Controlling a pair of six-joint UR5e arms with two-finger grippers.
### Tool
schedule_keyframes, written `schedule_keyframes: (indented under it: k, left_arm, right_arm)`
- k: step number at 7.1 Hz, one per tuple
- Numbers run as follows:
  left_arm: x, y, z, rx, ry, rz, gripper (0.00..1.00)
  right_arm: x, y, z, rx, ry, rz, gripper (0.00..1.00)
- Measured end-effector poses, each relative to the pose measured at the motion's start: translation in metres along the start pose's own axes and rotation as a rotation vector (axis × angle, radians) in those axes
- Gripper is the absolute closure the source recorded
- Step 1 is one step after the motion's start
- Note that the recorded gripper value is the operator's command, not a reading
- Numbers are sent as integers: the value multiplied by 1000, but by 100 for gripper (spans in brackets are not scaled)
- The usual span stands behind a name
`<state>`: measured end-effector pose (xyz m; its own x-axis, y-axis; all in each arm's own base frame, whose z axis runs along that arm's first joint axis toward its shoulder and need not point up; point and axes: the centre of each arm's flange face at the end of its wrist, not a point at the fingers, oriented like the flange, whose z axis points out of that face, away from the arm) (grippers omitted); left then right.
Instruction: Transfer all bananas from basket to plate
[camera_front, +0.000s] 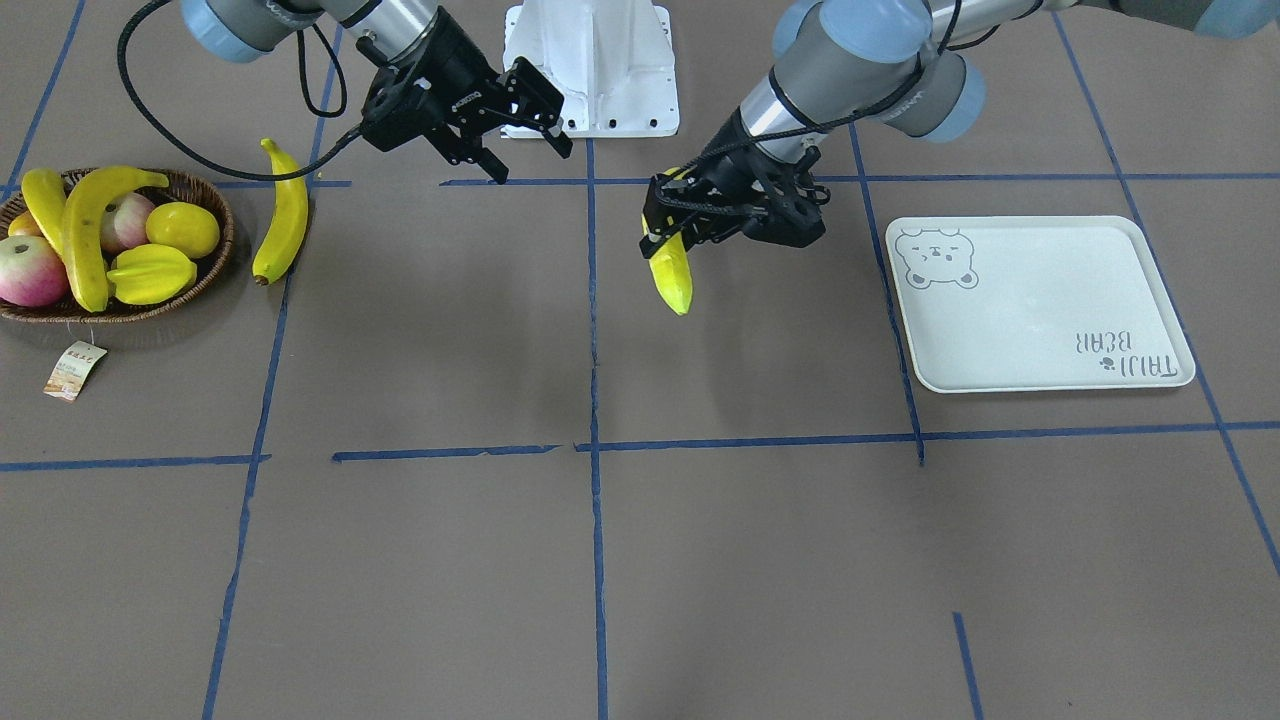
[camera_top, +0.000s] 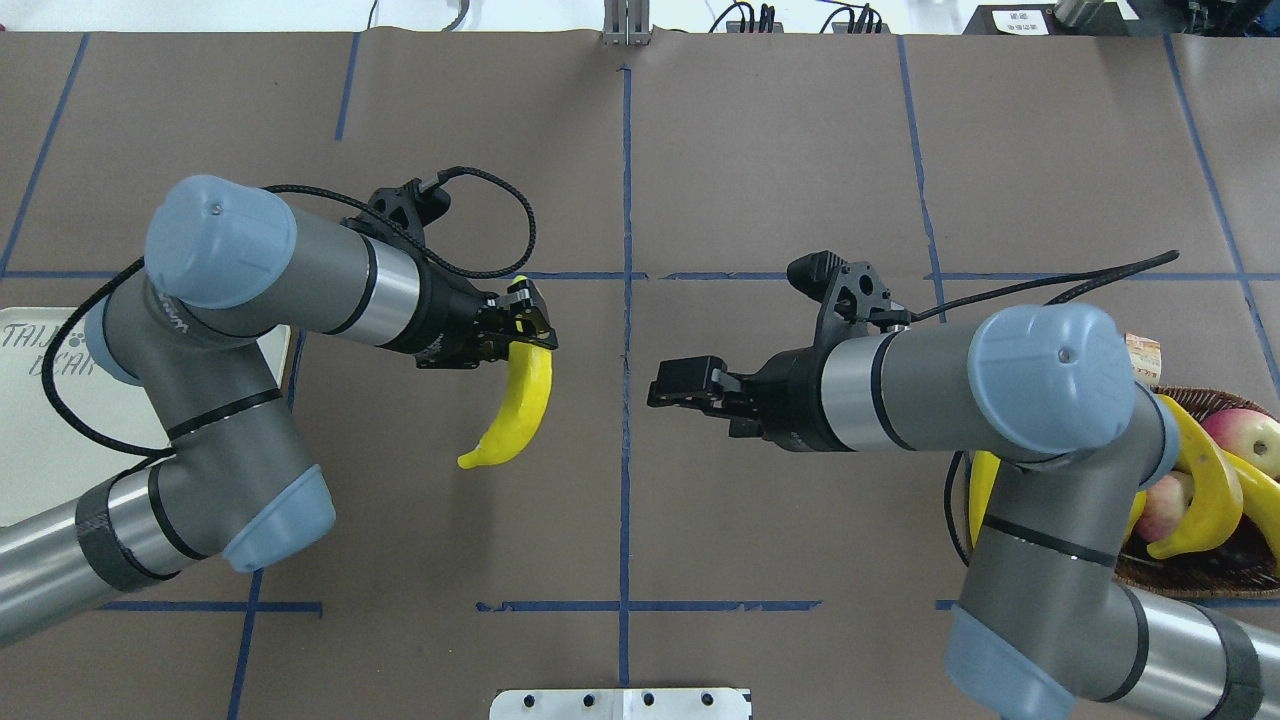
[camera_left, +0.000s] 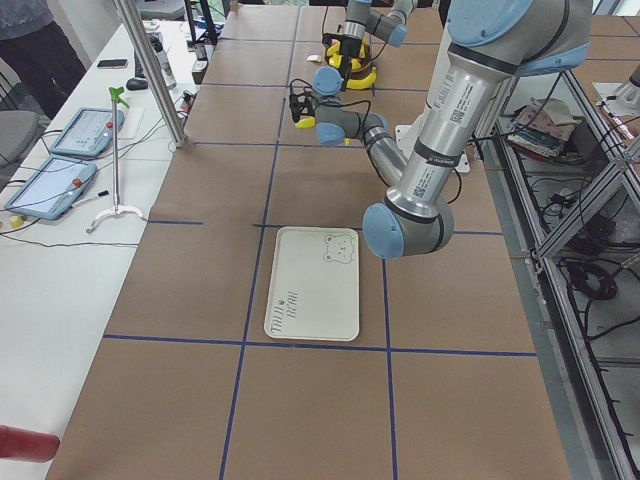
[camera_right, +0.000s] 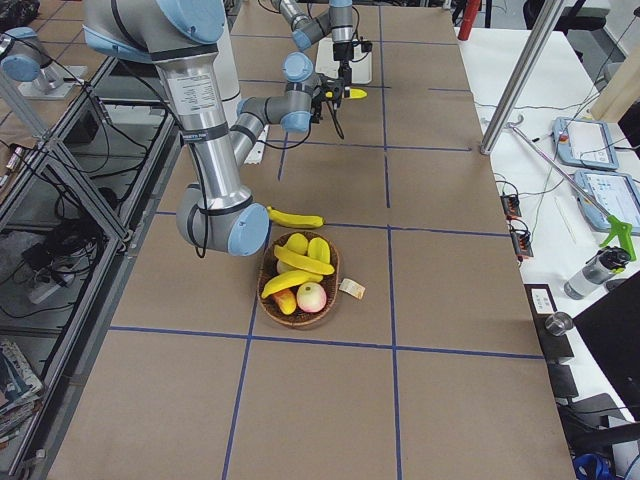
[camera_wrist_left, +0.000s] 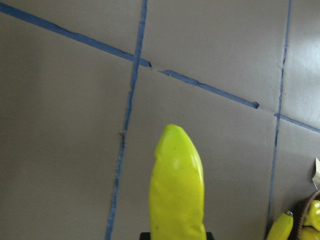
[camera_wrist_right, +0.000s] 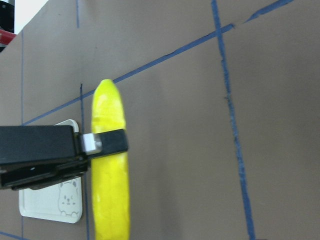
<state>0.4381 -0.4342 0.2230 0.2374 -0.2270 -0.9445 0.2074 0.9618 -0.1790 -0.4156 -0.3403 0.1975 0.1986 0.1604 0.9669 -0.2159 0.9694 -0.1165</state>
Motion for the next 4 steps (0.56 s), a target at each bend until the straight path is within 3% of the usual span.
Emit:
schedule_keyframes:
  k: [2,4]
  left_arm:
    - [-36,-22,-21,50,-175,-47,100]
    - [-86,-42,-60,88,-391,-72,100]
  right_arm:
    - [19,-35,-26,-8,170,52,0]
    - [40,-51,-47,-34,350,3,0]
